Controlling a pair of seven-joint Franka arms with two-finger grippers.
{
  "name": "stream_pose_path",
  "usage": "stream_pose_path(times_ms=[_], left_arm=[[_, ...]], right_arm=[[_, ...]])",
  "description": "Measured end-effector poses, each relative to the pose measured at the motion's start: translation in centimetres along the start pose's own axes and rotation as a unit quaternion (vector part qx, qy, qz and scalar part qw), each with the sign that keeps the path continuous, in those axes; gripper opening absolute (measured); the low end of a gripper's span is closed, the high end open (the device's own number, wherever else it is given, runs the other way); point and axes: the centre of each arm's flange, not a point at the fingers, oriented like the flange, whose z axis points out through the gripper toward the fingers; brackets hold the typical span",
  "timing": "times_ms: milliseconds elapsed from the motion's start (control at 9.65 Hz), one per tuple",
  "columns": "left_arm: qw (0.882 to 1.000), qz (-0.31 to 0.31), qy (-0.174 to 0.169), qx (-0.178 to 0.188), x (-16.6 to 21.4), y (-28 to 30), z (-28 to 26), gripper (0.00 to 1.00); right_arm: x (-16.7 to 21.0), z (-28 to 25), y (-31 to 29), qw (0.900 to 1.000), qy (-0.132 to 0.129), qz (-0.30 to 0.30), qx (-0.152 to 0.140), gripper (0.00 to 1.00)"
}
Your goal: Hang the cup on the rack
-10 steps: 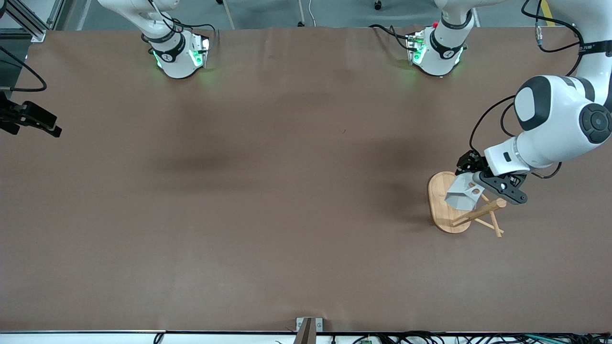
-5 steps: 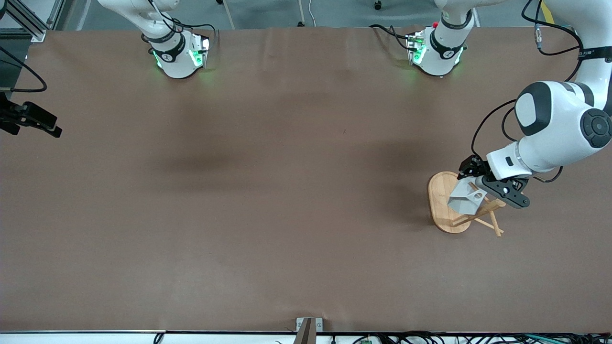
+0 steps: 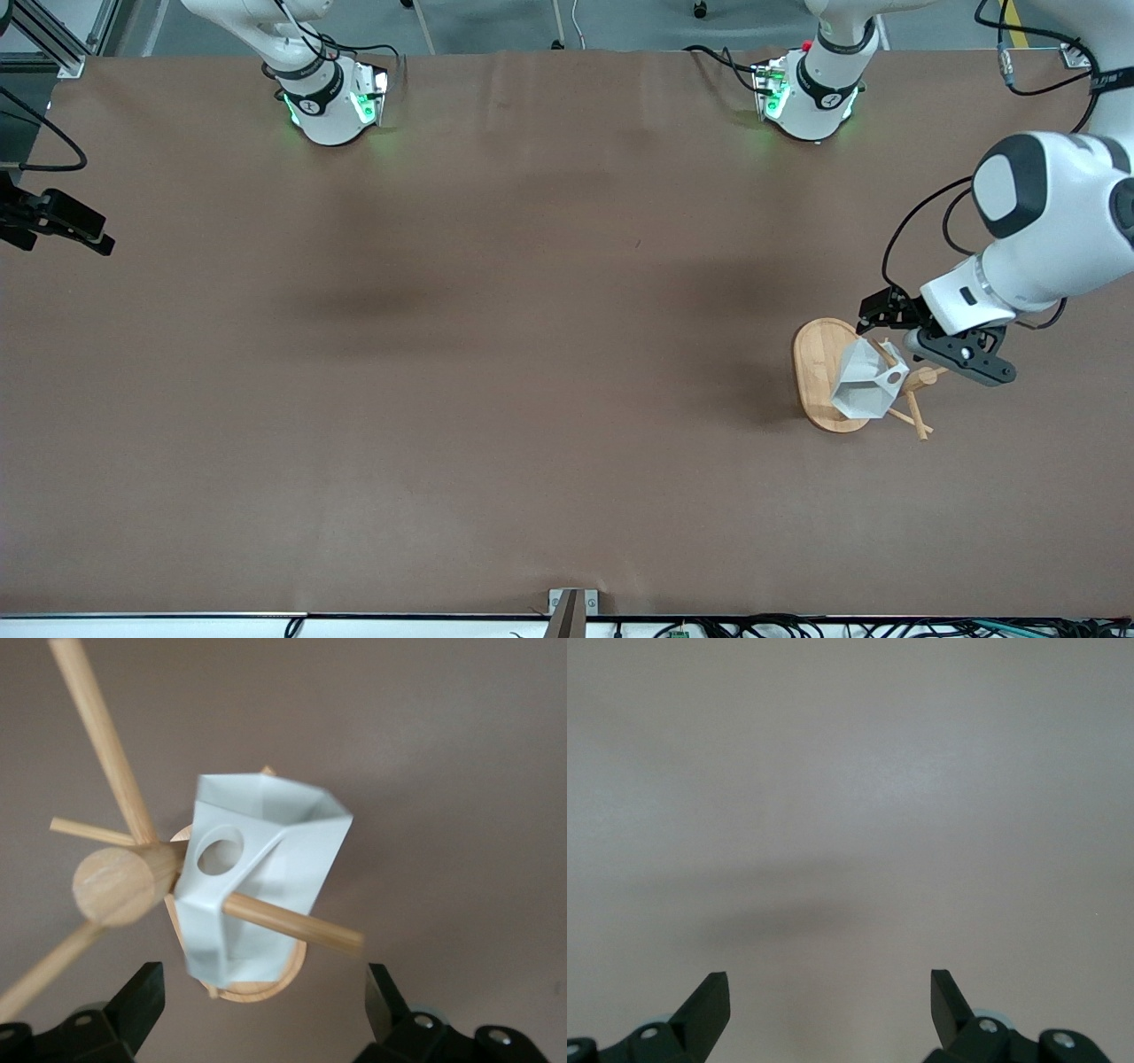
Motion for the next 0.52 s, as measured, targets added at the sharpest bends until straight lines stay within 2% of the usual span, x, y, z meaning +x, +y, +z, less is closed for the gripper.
stream_pose_path(times_ms=[415, 518], left_arm=[[0.998, -0.064, 0.005, 0.013, -1.2, 3.9, -7.4, 1.0], [0.997, -0.072, 0.0, 0.031, -1.5, 4.8, -9.2, 1.0]], right_arm=[[0.1, 0.1, 0.0, 1.0, -0.001, 0.0, 0.0, 1.0], [0.1, 0.2, 0.0, 1.0, -0.001, 0.0, 0.0, 1.0]])
